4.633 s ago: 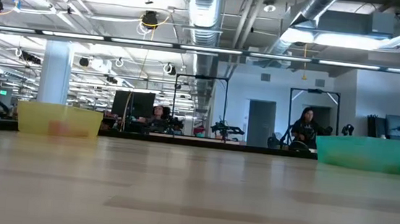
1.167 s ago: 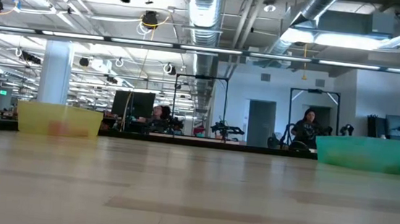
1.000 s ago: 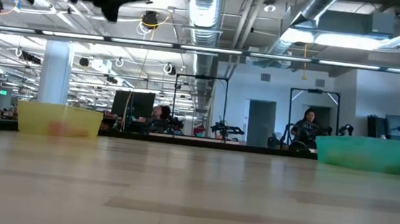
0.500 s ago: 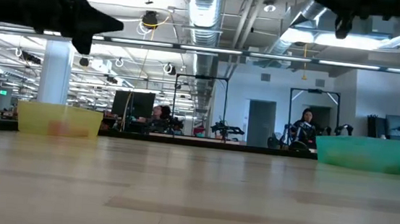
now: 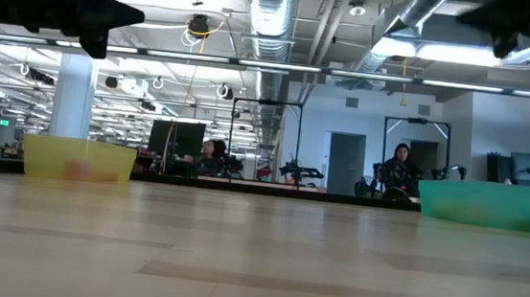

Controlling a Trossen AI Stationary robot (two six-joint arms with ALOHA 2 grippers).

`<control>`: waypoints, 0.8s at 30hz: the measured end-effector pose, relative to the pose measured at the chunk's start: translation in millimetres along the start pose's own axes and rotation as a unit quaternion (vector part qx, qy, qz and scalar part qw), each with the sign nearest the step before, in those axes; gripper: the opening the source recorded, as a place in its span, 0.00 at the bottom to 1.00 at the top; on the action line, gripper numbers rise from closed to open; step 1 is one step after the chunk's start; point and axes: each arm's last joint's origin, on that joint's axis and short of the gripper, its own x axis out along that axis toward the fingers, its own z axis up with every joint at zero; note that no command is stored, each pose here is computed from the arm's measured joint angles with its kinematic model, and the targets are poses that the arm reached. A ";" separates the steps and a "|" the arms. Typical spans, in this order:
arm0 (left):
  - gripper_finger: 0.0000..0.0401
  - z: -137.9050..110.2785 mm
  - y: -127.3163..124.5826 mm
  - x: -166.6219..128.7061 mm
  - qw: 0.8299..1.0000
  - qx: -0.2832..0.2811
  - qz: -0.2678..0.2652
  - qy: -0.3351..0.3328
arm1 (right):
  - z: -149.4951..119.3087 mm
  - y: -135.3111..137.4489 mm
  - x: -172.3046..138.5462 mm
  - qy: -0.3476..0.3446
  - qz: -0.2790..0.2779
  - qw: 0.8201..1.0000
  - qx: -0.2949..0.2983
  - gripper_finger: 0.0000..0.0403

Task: Sort & place blocks by color
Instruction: Return to Home Position

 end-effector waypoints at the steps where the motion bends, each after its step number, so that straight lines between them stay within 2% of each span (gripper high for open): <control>1: 0.00 0.2 0.0 -1.5 1.000 0.005 0.001 -0.001 | -2.4 -0.5 -3.0 0.008 -0.021 1.000 0.004 0.01; 4: 0.00 1.8 0.3 -5.2 1.000 0.022 0.003 -0.009 | -13.6 -3.0 -8.8 0.051 -0.079 0.995 0.038 0.01; 7: 0.00 -0.8 1.3 -8.1 0.999 0.026 0.013 -0.021 | -15.9 -0.8 -14.9 0.047 -0.074 0.995 0.043 0.01; 9: 0.00 -8.1 2.2 -9.8 0.999 0.021 0.016 -0.021 | -18.8 -0.2 -13.3 0.010 -0.056 0.997 0.046 0.01; 12: 0.00 -20.6 3.7 -11.5 0.999 0.002 0.026 -0.020 | -37.5 -2.1 -2.3 -0.052 -0.026 0.997 0.054 0.00; 14: 0.00 -20.0 4.2 -12.7 0.999 -0.005 0.033 -0.024 | -54.6 -2.9 6.8 -0.081 -0.001 0.995 0.063 0.00; 18: 0.00 -18.3 4.3 -14.1 0.999 -0.007 0.034 -0.034 | -91.0 0.0 19.0 -0.064 0.051 0.993 0.088 0.00; 24: 0.00 -17.8 3.0 -14.8 0.999 -0.028 0.024 -0.038 | -106.4 11.0 18.1 -0.063 0.118 0.986 0.096 0.00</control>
